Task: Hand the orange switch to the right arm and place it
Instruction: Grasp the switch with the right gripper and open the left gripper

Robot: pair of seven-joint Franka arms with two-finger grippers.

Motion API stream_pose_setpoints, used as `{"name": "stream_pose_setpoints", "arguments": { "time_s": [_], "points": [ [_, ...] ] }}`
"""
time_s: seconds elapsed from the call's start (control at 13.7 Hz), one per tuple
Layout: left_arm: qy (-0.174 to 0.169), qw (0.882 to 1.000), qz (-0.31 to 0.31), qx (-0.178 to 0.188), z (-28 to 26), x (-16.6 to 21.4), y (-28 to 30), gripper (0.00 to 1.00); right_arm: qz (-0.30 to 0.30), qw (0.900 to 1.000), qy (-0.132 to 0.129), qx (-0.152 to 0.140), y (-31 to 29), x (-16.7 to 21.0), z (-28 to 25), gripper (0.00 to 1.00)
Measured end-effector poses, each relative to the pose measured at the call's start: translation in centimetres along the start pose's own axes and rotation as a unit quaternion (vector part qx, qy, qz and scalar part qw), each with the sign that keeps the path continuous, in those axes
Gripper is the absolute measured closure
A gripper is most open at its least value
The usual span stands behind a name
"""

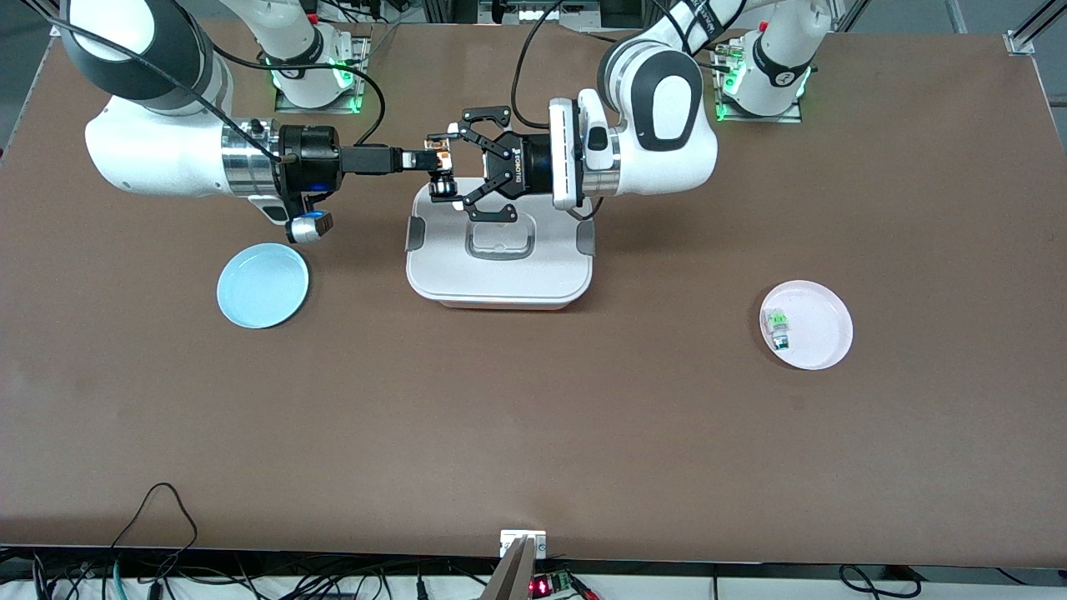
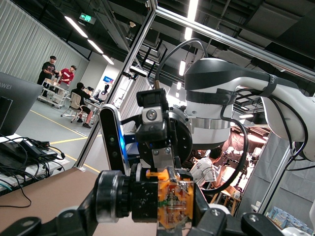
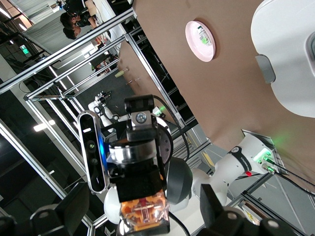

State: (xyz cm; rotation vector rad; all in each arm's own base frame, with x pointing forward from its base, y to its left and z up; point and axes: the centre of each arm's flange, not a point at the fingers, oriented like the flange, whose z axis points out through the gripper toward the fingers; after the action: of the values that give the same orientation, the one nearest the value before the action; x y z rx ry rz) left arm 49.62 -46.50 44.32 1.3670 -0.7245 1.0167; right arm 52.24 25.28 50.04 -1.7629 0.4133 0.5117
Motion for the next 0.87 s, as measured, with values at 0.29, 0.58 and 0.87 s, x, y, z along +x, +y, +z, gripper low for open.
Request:
{"name": "stream_pose_setpoints", "arguments": {
  "time_s": [0.29,0.58,0.87],
  "points": [
    [0.000,1.000,0.000,0.000,0.00,-0.01,0.00,0.26,0.002,1.000,-0.006,-0.003,0.31,-0.22,0.74,0.29],
    [-0.001,1.000,-0.006,0.000,0.08,-0.21,0.00,0.26,0.000,1.000,-0.005,0.003,0.05,-0.28,0.58,0.58],
    [0.000,1.000,-0.021,0.000,0.09,-0.19,0.02,0.26,0.001,1.000,-0.005,0.004,0.02,-0.28,0.55,0.58]
  ]
}}
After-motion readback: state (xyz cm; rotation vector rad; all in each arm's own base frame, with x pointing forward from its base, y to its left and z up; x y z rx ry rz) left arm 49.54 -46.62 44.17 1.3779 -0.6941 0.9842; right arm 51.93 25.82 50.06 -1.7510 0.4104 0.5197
